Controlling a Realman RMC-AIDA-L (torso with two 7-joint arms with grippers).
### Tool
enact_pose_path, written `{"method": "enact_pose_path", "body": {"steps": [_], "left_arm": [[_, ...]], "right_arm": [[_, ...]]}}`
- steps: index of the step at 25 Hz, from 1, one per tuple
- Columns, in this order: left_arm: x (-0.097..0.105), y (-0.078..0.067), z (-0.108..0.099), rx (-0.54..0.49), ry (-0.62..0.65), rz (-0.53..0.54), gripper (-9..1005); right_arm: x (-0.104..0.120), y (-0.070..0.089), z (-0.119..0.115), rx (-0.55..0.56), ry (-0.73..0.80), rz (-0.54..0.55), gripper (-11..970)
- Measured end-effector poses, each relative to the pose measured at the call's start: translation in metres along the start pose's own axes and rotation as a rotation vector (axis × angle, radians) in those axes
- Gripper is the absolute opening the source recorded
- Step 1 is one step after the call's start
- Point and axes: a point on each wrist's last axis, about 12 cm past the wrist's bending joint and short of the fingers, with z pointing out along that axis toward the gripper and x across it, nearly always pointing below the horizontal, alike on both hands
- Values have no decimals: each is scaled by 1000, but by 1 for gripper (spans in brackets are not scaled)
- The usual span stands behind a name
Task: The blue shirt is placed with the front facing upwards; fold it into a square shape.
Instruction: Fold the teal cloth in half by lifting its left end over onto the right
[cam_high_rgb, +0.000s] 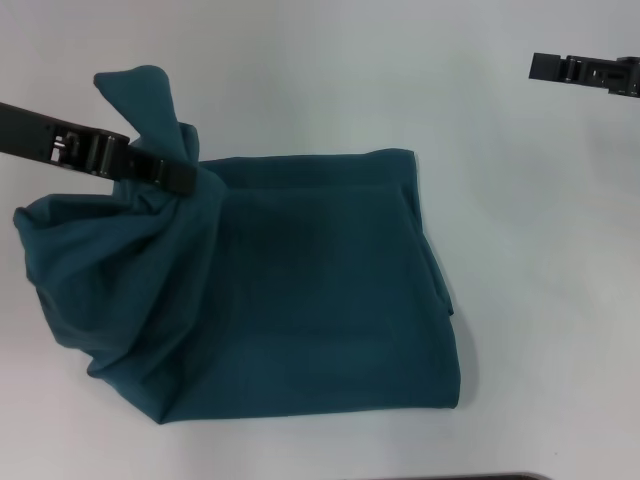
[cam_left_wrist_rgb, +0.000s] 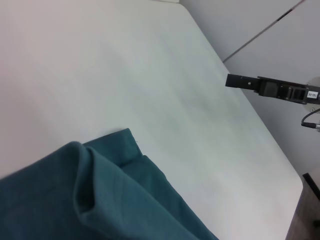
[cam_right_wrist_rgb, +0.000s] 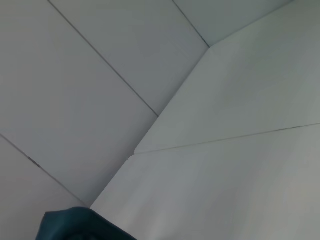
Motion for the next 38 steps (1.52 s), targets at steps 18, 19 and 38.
{"method": "enact_pose_path", "body": {"steps": [18,19,38], "left_arm": [[-21,-28,23,61,29,64,42],[-22,-29,23,63,30,65,42],[-25,-23,61,250,15,9,42]], "right_arm": [[-2,0,-2,-4,9,-4,880],[-2,0,-2,-3,9,-4,880],[-6,0,-5,-2,11,-4,880]]}}
